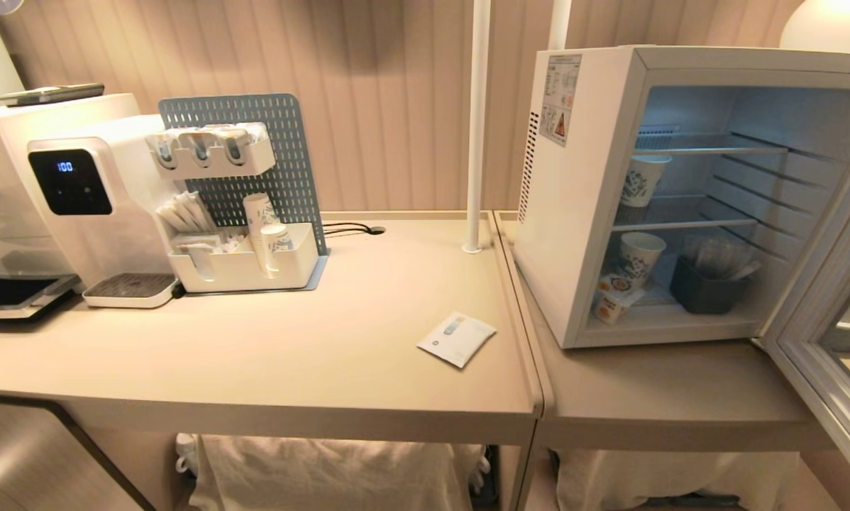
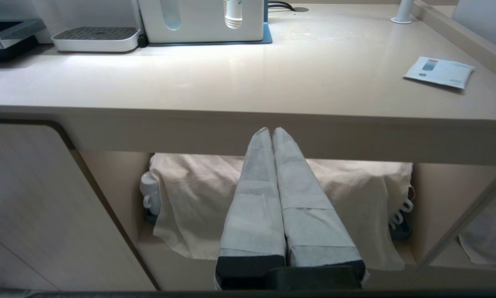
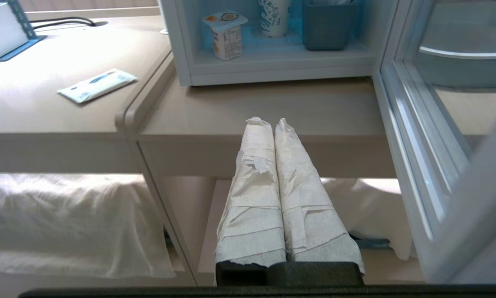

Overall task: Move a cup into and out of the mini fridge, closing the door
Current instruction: Take the yoghurt out of the freezer

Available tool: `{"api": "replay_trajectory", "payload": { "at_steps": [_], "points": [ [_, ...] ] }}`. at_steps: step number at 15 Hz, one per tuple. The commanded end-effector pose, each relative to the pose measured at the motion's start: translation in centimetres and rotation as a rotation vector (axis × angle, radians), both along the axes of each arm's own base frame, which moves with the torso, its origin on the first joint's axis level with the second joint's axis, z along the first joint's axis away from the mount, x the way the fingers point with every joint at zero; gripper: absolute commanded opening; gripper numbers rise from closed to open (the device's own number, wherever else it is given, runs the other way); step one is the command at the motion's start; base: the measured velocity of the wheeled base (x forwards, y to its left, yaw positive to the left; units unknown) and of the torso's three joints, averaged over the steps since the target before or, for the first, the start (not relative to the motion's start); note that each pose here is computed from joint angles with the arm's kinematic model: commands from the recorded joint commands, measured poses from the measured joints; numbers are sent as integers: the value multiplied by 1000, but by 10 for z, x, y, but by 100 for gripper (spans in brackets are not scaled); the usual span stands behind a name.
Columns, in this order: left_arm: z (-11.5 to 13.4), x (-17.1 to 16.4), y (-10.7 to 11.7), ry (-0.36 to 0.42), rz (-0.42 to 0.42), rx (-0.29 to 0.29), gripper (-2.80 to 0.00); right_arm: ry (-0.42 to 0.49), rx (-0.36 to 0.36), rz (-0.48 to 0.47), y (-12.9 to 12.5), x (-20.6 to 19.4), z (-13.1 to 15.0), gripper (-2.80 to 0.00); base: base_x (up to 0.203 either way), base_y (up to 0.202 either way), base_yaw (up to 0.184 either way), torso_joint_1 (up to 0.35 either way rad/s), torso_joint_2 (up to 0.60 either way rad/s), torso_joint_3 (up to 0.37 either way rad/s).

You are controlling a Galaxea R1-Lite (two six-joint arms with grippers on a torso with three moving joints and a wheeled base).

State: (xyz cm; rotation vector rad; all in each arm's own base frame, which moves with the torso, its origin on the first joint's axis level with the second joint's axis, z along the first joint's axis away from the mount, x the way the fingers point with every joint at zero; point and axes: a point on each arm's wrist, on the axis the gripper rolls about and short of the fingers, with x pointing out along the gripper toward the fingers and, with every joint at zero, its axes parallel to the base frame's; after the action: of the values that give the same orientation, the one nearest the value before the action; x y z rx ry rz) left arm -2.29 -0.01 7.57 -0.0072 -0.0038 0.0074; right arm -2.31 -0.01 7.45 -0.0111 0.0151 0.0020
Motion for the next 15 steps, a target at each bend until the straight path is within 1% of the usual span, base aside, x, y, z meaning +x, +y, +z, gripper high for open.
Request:
{"api": "replay_trajectory", "payload": {
  "at_steps": [1,3,5,6,7,8,9,10,12,13,15],
  "points": [
    [0,0,0,0,0,0,-280,2,0,0,0,0,0,-280,190,0,4,1,6,1],
    [0,0,0,-2,0,0,-280,2,0,-1,0,0,0,-280,180,0,-1,6,3,4],
    [0,0,0,-2,0,-2,-280,0,-1,-2,0,0,0,-280,40,0,-4,2,4,-2],
    [0,0,0,-2,2,-3,-280,-7,2,-6,0,-1,6,-280,0,0,0,0,0,0],
    [0,0,0,-2,2,-3,-280,-31,14,-12,0,-4,22,-280,0,0,0,0,0,0],
    [0,0,0,-2,2,-3,-280,-72,40,-20,0,-9,50,-280,0,0,0,0,0,0],
    [0,0,0,-2,2,-5,-280,-86,66,-27,-1,-10,78,-280,0,0,0,0,0,0],
    [0,0,0,-2,2,-7,-280,-49,84,-33,-1,-3,97,-280,0,0,0,0,0,0],
    [0,0,0,-2,2,-8,-280,74,100,-38,-1,22,117,-280,0,0,0,0,0,0],
    [0,0,0,-2,2,-10,-280,146,103,-34,0,37,121,-280,0,0,0,0,0,0],
    [0,0,0,-1,2,-10,-280,309,106,-15,0,69,121,-280,0,0,0,0,0,0]
  ]
}}
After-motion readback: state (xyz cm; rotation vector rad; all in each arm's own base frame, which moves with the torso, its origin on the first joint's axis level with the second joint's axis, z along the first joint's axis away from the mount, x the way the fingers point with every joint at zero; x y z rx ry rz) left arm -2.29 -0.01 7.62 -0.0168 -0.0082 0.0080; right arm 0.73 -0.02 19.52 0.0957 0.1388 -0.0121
